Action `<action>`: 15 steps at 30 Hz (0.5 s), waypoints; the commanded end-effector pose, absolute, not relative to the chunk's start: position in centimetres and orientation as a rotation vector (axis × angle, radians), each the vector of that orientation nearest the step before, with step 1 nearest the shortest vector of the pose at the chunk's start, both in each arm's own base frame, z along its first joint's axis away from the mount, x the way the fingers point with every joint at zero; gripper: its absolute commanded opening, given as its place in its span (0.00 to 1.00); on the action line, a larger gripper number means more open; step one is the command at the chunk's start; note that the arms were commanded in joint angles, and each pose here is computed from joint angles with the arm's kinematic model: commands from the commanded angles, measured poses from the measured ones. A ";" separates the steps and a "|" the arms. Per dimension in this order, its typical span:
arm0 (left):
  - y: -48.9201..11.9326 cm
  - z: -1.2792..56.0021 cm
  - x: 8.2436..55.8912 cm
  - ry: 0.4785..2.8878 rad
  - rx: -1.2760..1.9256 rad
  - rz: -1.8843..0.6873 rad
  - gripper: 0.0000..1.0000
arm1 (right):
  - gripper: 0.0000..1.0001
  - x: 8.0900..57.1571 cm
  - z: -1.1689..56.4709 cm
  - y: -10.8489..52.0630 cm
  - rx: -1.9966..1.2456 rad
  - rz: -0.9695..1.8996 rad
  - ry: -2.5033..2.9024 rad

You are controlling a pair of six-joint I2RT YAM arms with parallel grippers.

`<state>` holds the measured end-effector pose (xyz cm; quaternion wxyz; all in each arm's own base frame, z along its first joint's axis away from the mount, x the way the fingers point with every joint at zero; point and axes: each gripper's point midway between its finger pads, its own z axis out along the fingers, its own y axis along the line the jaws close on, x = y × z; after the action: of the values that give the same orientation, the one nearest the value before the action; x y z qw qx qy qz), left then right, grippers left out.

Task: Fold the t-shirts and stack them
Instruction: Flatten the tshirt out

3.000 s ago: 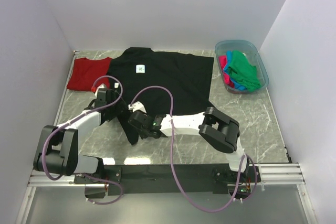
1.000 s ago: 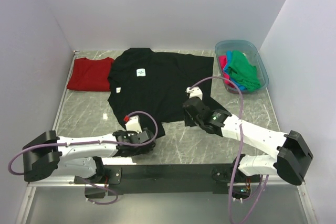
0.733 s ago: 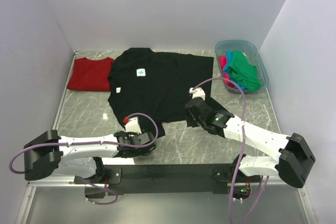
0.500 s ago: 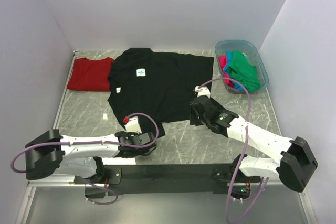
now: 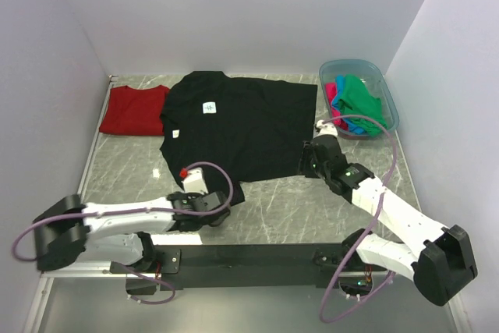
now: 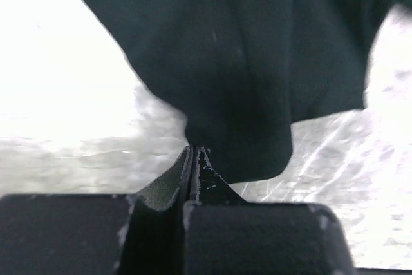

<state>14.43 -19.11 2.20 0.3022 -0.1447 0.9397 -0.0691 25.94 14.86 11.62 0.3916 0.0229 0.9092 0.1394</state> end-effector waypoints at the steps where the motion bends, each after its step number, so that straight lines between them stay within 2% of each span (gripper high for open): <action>1: -17.0 6.2 16.4 2.366 -0.441 -0.183 0.01 | 0.46 27.2 11.9 13.0 0.138 0.312 2.276; 5: -15.1 10.0 18.1 2.256 -0.516 -0.290 0.00 | 0.46 28.3 10.9 10.9 0.221 0.247 2.292; 15: -7.6 16.2 20.2 2.007 -0.695 -0.258 0.01 | 0.46 29.9 8.8 7.1 0.352 0.098 2.329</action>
<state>19.92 -9.44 13.50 0.4435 -0.2852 0.8410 -0.1210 28.65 8.33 8.29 0.3648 0.1201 0.9216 0.0554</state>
